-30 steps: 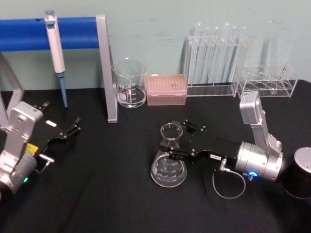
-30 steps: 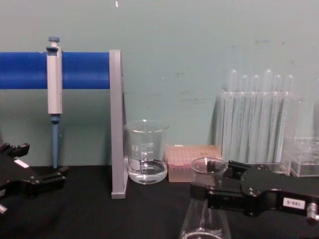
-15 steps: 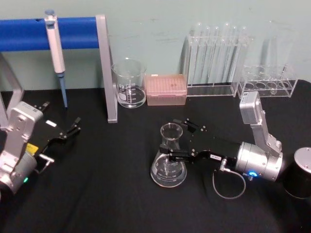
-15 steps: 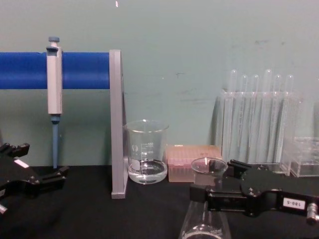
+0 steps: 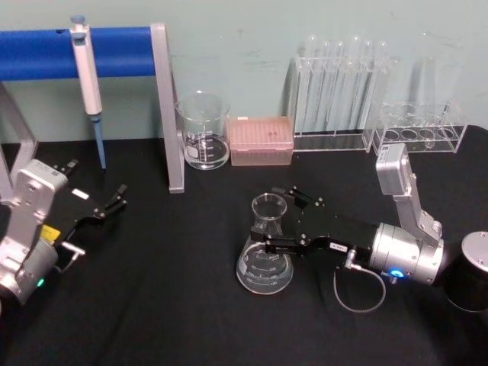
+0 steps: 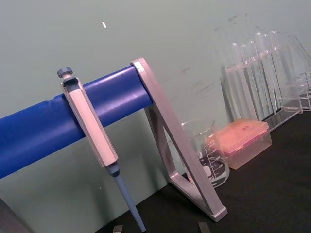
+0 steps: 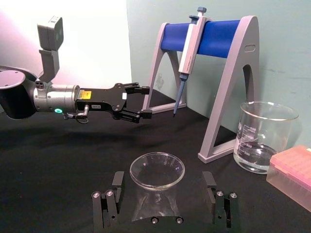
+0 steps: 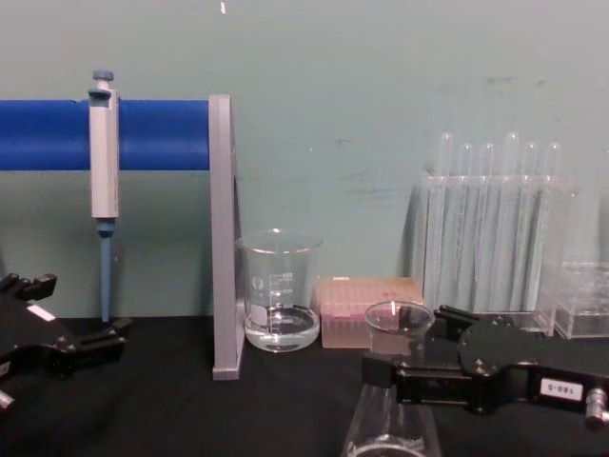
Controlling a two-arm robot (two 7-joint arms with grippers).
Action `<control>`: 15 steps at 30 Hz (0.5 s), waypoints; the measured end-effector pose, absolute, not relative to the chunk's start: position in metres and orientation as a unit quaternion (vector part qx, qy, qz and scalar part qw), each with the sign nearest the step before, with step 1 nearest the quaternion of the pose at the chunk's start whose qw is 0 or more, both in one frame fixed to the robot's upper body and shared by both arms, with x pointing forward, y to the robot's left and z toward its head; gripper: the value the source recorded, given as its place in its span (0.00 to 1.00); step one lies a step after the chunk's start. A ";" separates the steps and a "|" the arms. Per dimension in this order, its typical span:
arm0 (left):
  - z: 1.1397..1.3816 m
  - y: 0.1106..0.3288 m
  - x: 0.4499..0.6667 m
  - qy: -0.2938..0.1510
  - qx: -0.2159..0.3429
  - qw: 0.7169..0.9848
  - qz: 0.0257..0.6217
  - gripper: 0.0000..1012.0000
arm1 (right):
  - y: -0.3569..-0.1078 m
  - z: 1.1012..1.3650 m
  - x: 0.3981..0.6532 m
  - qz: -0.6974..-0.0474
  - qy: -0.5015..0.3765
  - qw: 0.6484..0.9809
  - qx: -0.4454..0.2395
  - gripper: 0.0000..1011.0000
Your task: Grasp the erlenmeyer flask with one hand, shake it three times, then place it back.
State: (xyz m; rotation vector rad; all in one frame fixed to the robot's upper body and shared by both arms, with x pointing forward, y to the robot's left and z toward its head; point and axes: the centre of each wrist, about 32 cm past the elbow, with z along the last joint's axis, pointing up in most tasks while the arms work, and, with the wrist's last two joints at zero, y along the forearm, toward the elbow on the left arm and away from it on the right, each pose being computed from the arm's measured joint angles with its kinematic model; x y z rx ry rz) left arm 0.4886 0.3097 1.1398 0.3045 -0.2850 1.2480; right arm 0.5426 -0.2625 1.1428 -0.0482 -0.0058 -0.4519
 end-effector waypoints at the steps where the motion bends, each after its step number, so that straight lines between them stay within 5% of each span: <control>1: 1.140 0.310 0.489 -0.132 0.141 0.791 0.580 0.99 | -0.263 1.143 0.543 -0.224 -0.003 0.974 -0.024 0.99; 15: 1.140 0.310 0.489 -0.132 0.142 0.791 0.580 0.99 | -0.271 1.146 0.542 -0.215 0.004 0.976 -0.035 0.99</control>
